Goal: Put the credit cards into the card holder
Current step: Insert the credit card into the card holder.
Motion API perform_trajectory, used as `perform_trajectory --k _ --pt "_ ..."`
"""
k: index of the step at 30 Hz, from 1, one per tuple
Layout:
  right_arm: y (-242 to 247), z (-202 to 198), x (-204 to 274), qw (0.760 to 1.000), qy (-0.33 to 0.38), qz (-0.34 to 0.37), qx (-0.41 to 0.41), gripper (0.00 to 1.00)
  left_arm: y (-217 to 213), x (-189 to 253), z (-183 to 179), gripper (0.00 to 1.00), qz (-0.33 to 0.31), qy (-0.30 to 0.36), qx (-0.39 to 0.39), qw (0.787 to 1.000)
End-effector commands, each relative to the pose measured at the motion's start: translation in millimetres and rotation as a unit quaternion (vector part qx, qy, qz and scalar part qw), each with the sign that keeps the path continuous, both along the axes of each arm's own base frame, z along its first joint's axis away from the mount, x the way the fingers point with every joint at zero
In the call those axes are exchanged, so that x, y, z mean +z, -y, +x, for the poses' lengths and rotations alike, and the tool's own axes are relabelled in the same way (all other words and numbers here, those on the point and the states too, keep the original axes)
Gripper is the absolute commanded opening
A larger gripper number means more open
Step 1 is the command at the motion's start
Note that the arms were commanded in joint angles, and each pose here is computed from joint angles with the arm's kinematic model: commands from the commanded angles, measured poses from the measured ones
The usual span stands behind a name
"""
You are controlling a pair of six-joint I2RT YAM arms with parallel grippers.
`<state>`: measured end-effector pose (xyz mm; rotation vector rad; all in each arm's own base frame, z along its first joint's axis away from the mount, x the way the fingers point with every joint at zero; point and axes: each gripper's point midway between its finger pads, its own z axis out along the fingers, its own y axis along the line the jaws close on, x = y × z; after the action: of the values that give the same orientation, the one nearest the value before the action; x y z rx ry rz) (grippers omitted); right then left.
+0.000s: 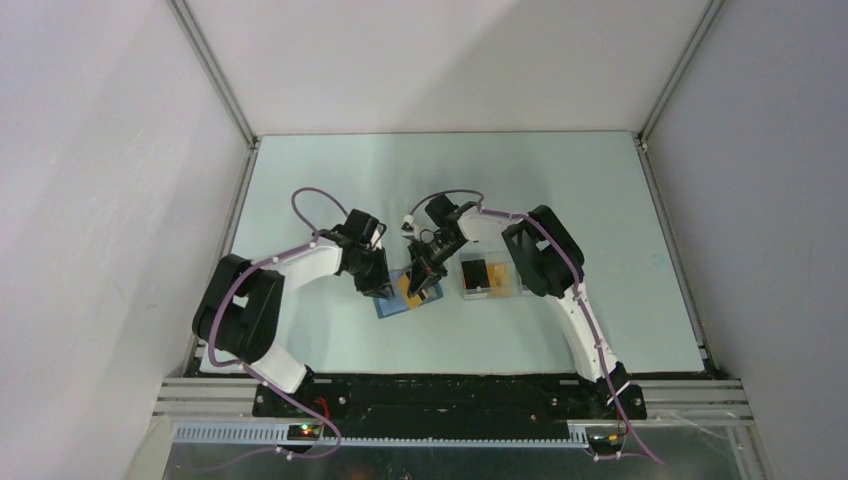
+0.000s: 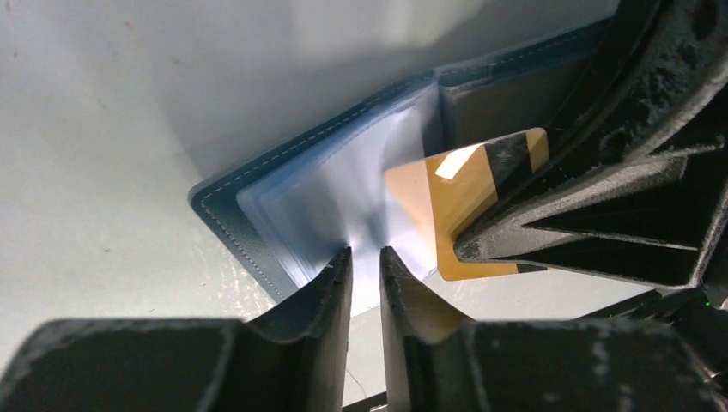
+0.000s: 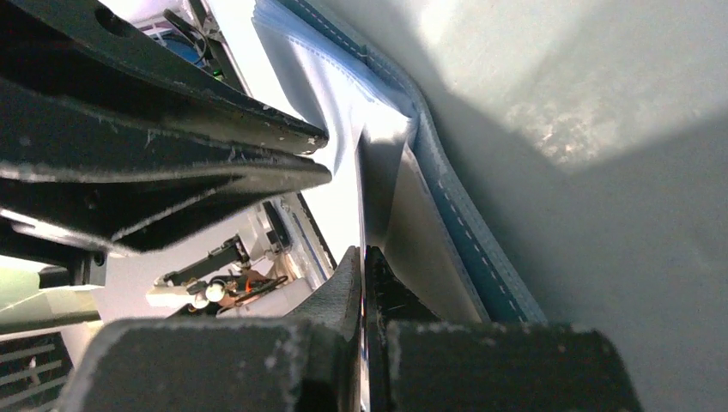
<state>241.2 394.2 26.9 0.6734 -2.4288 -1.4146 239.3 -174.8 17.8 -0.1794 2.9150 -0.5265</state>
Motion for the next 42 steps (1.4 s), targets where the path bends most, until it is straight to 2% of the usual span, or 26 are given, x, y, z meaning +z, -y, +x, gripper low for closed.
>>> perform_trajectory --k 1,3,5,9,13,18,32,42 --pt "-7 3 4 1.0 0.01 0.016 0.006 0.0 -5 6 0 0.33 0.007 0.017 -0.019 1.0" --pt "-6 5 5 1.0 0.021 0.011 0.004 0.0 -5 19 1 0.4 -0.012 0.029 -0.008 0.999" --pt "-6 7 7 0.999 0.032 0.009 0.001 0.0 -10 28 3 0.43 -0.027 0.039 0.009 0.999" --pt "-8 14 11 0.998 0.055 0.007 -0.01 0.0 -28 29 5 0.43 -0.027 0.044 0.036 0.998" --pt "-10 17 12 0.998 0.058 0.009 -0.014 0.0 -49 11 -1 0.36 0.017 0.019 0.055 0.998" --pt "-10 18 11 0.998 0.063 0.004 -0.019 0.0 -54 -3 -1 0.33 0.039 0.0 0.054 0.998" --pt "-17 29 16 0.994 0.097 0.009 -0.046 0.0 -55 -18 4 0.2 0.061 -0.019 0.038 0.997" --pt "-22 27 11 0.993 0.102 0.024 -0.059 0.0 -50 -20 4 0.16 0.06 -0.022 0.03 0.997"
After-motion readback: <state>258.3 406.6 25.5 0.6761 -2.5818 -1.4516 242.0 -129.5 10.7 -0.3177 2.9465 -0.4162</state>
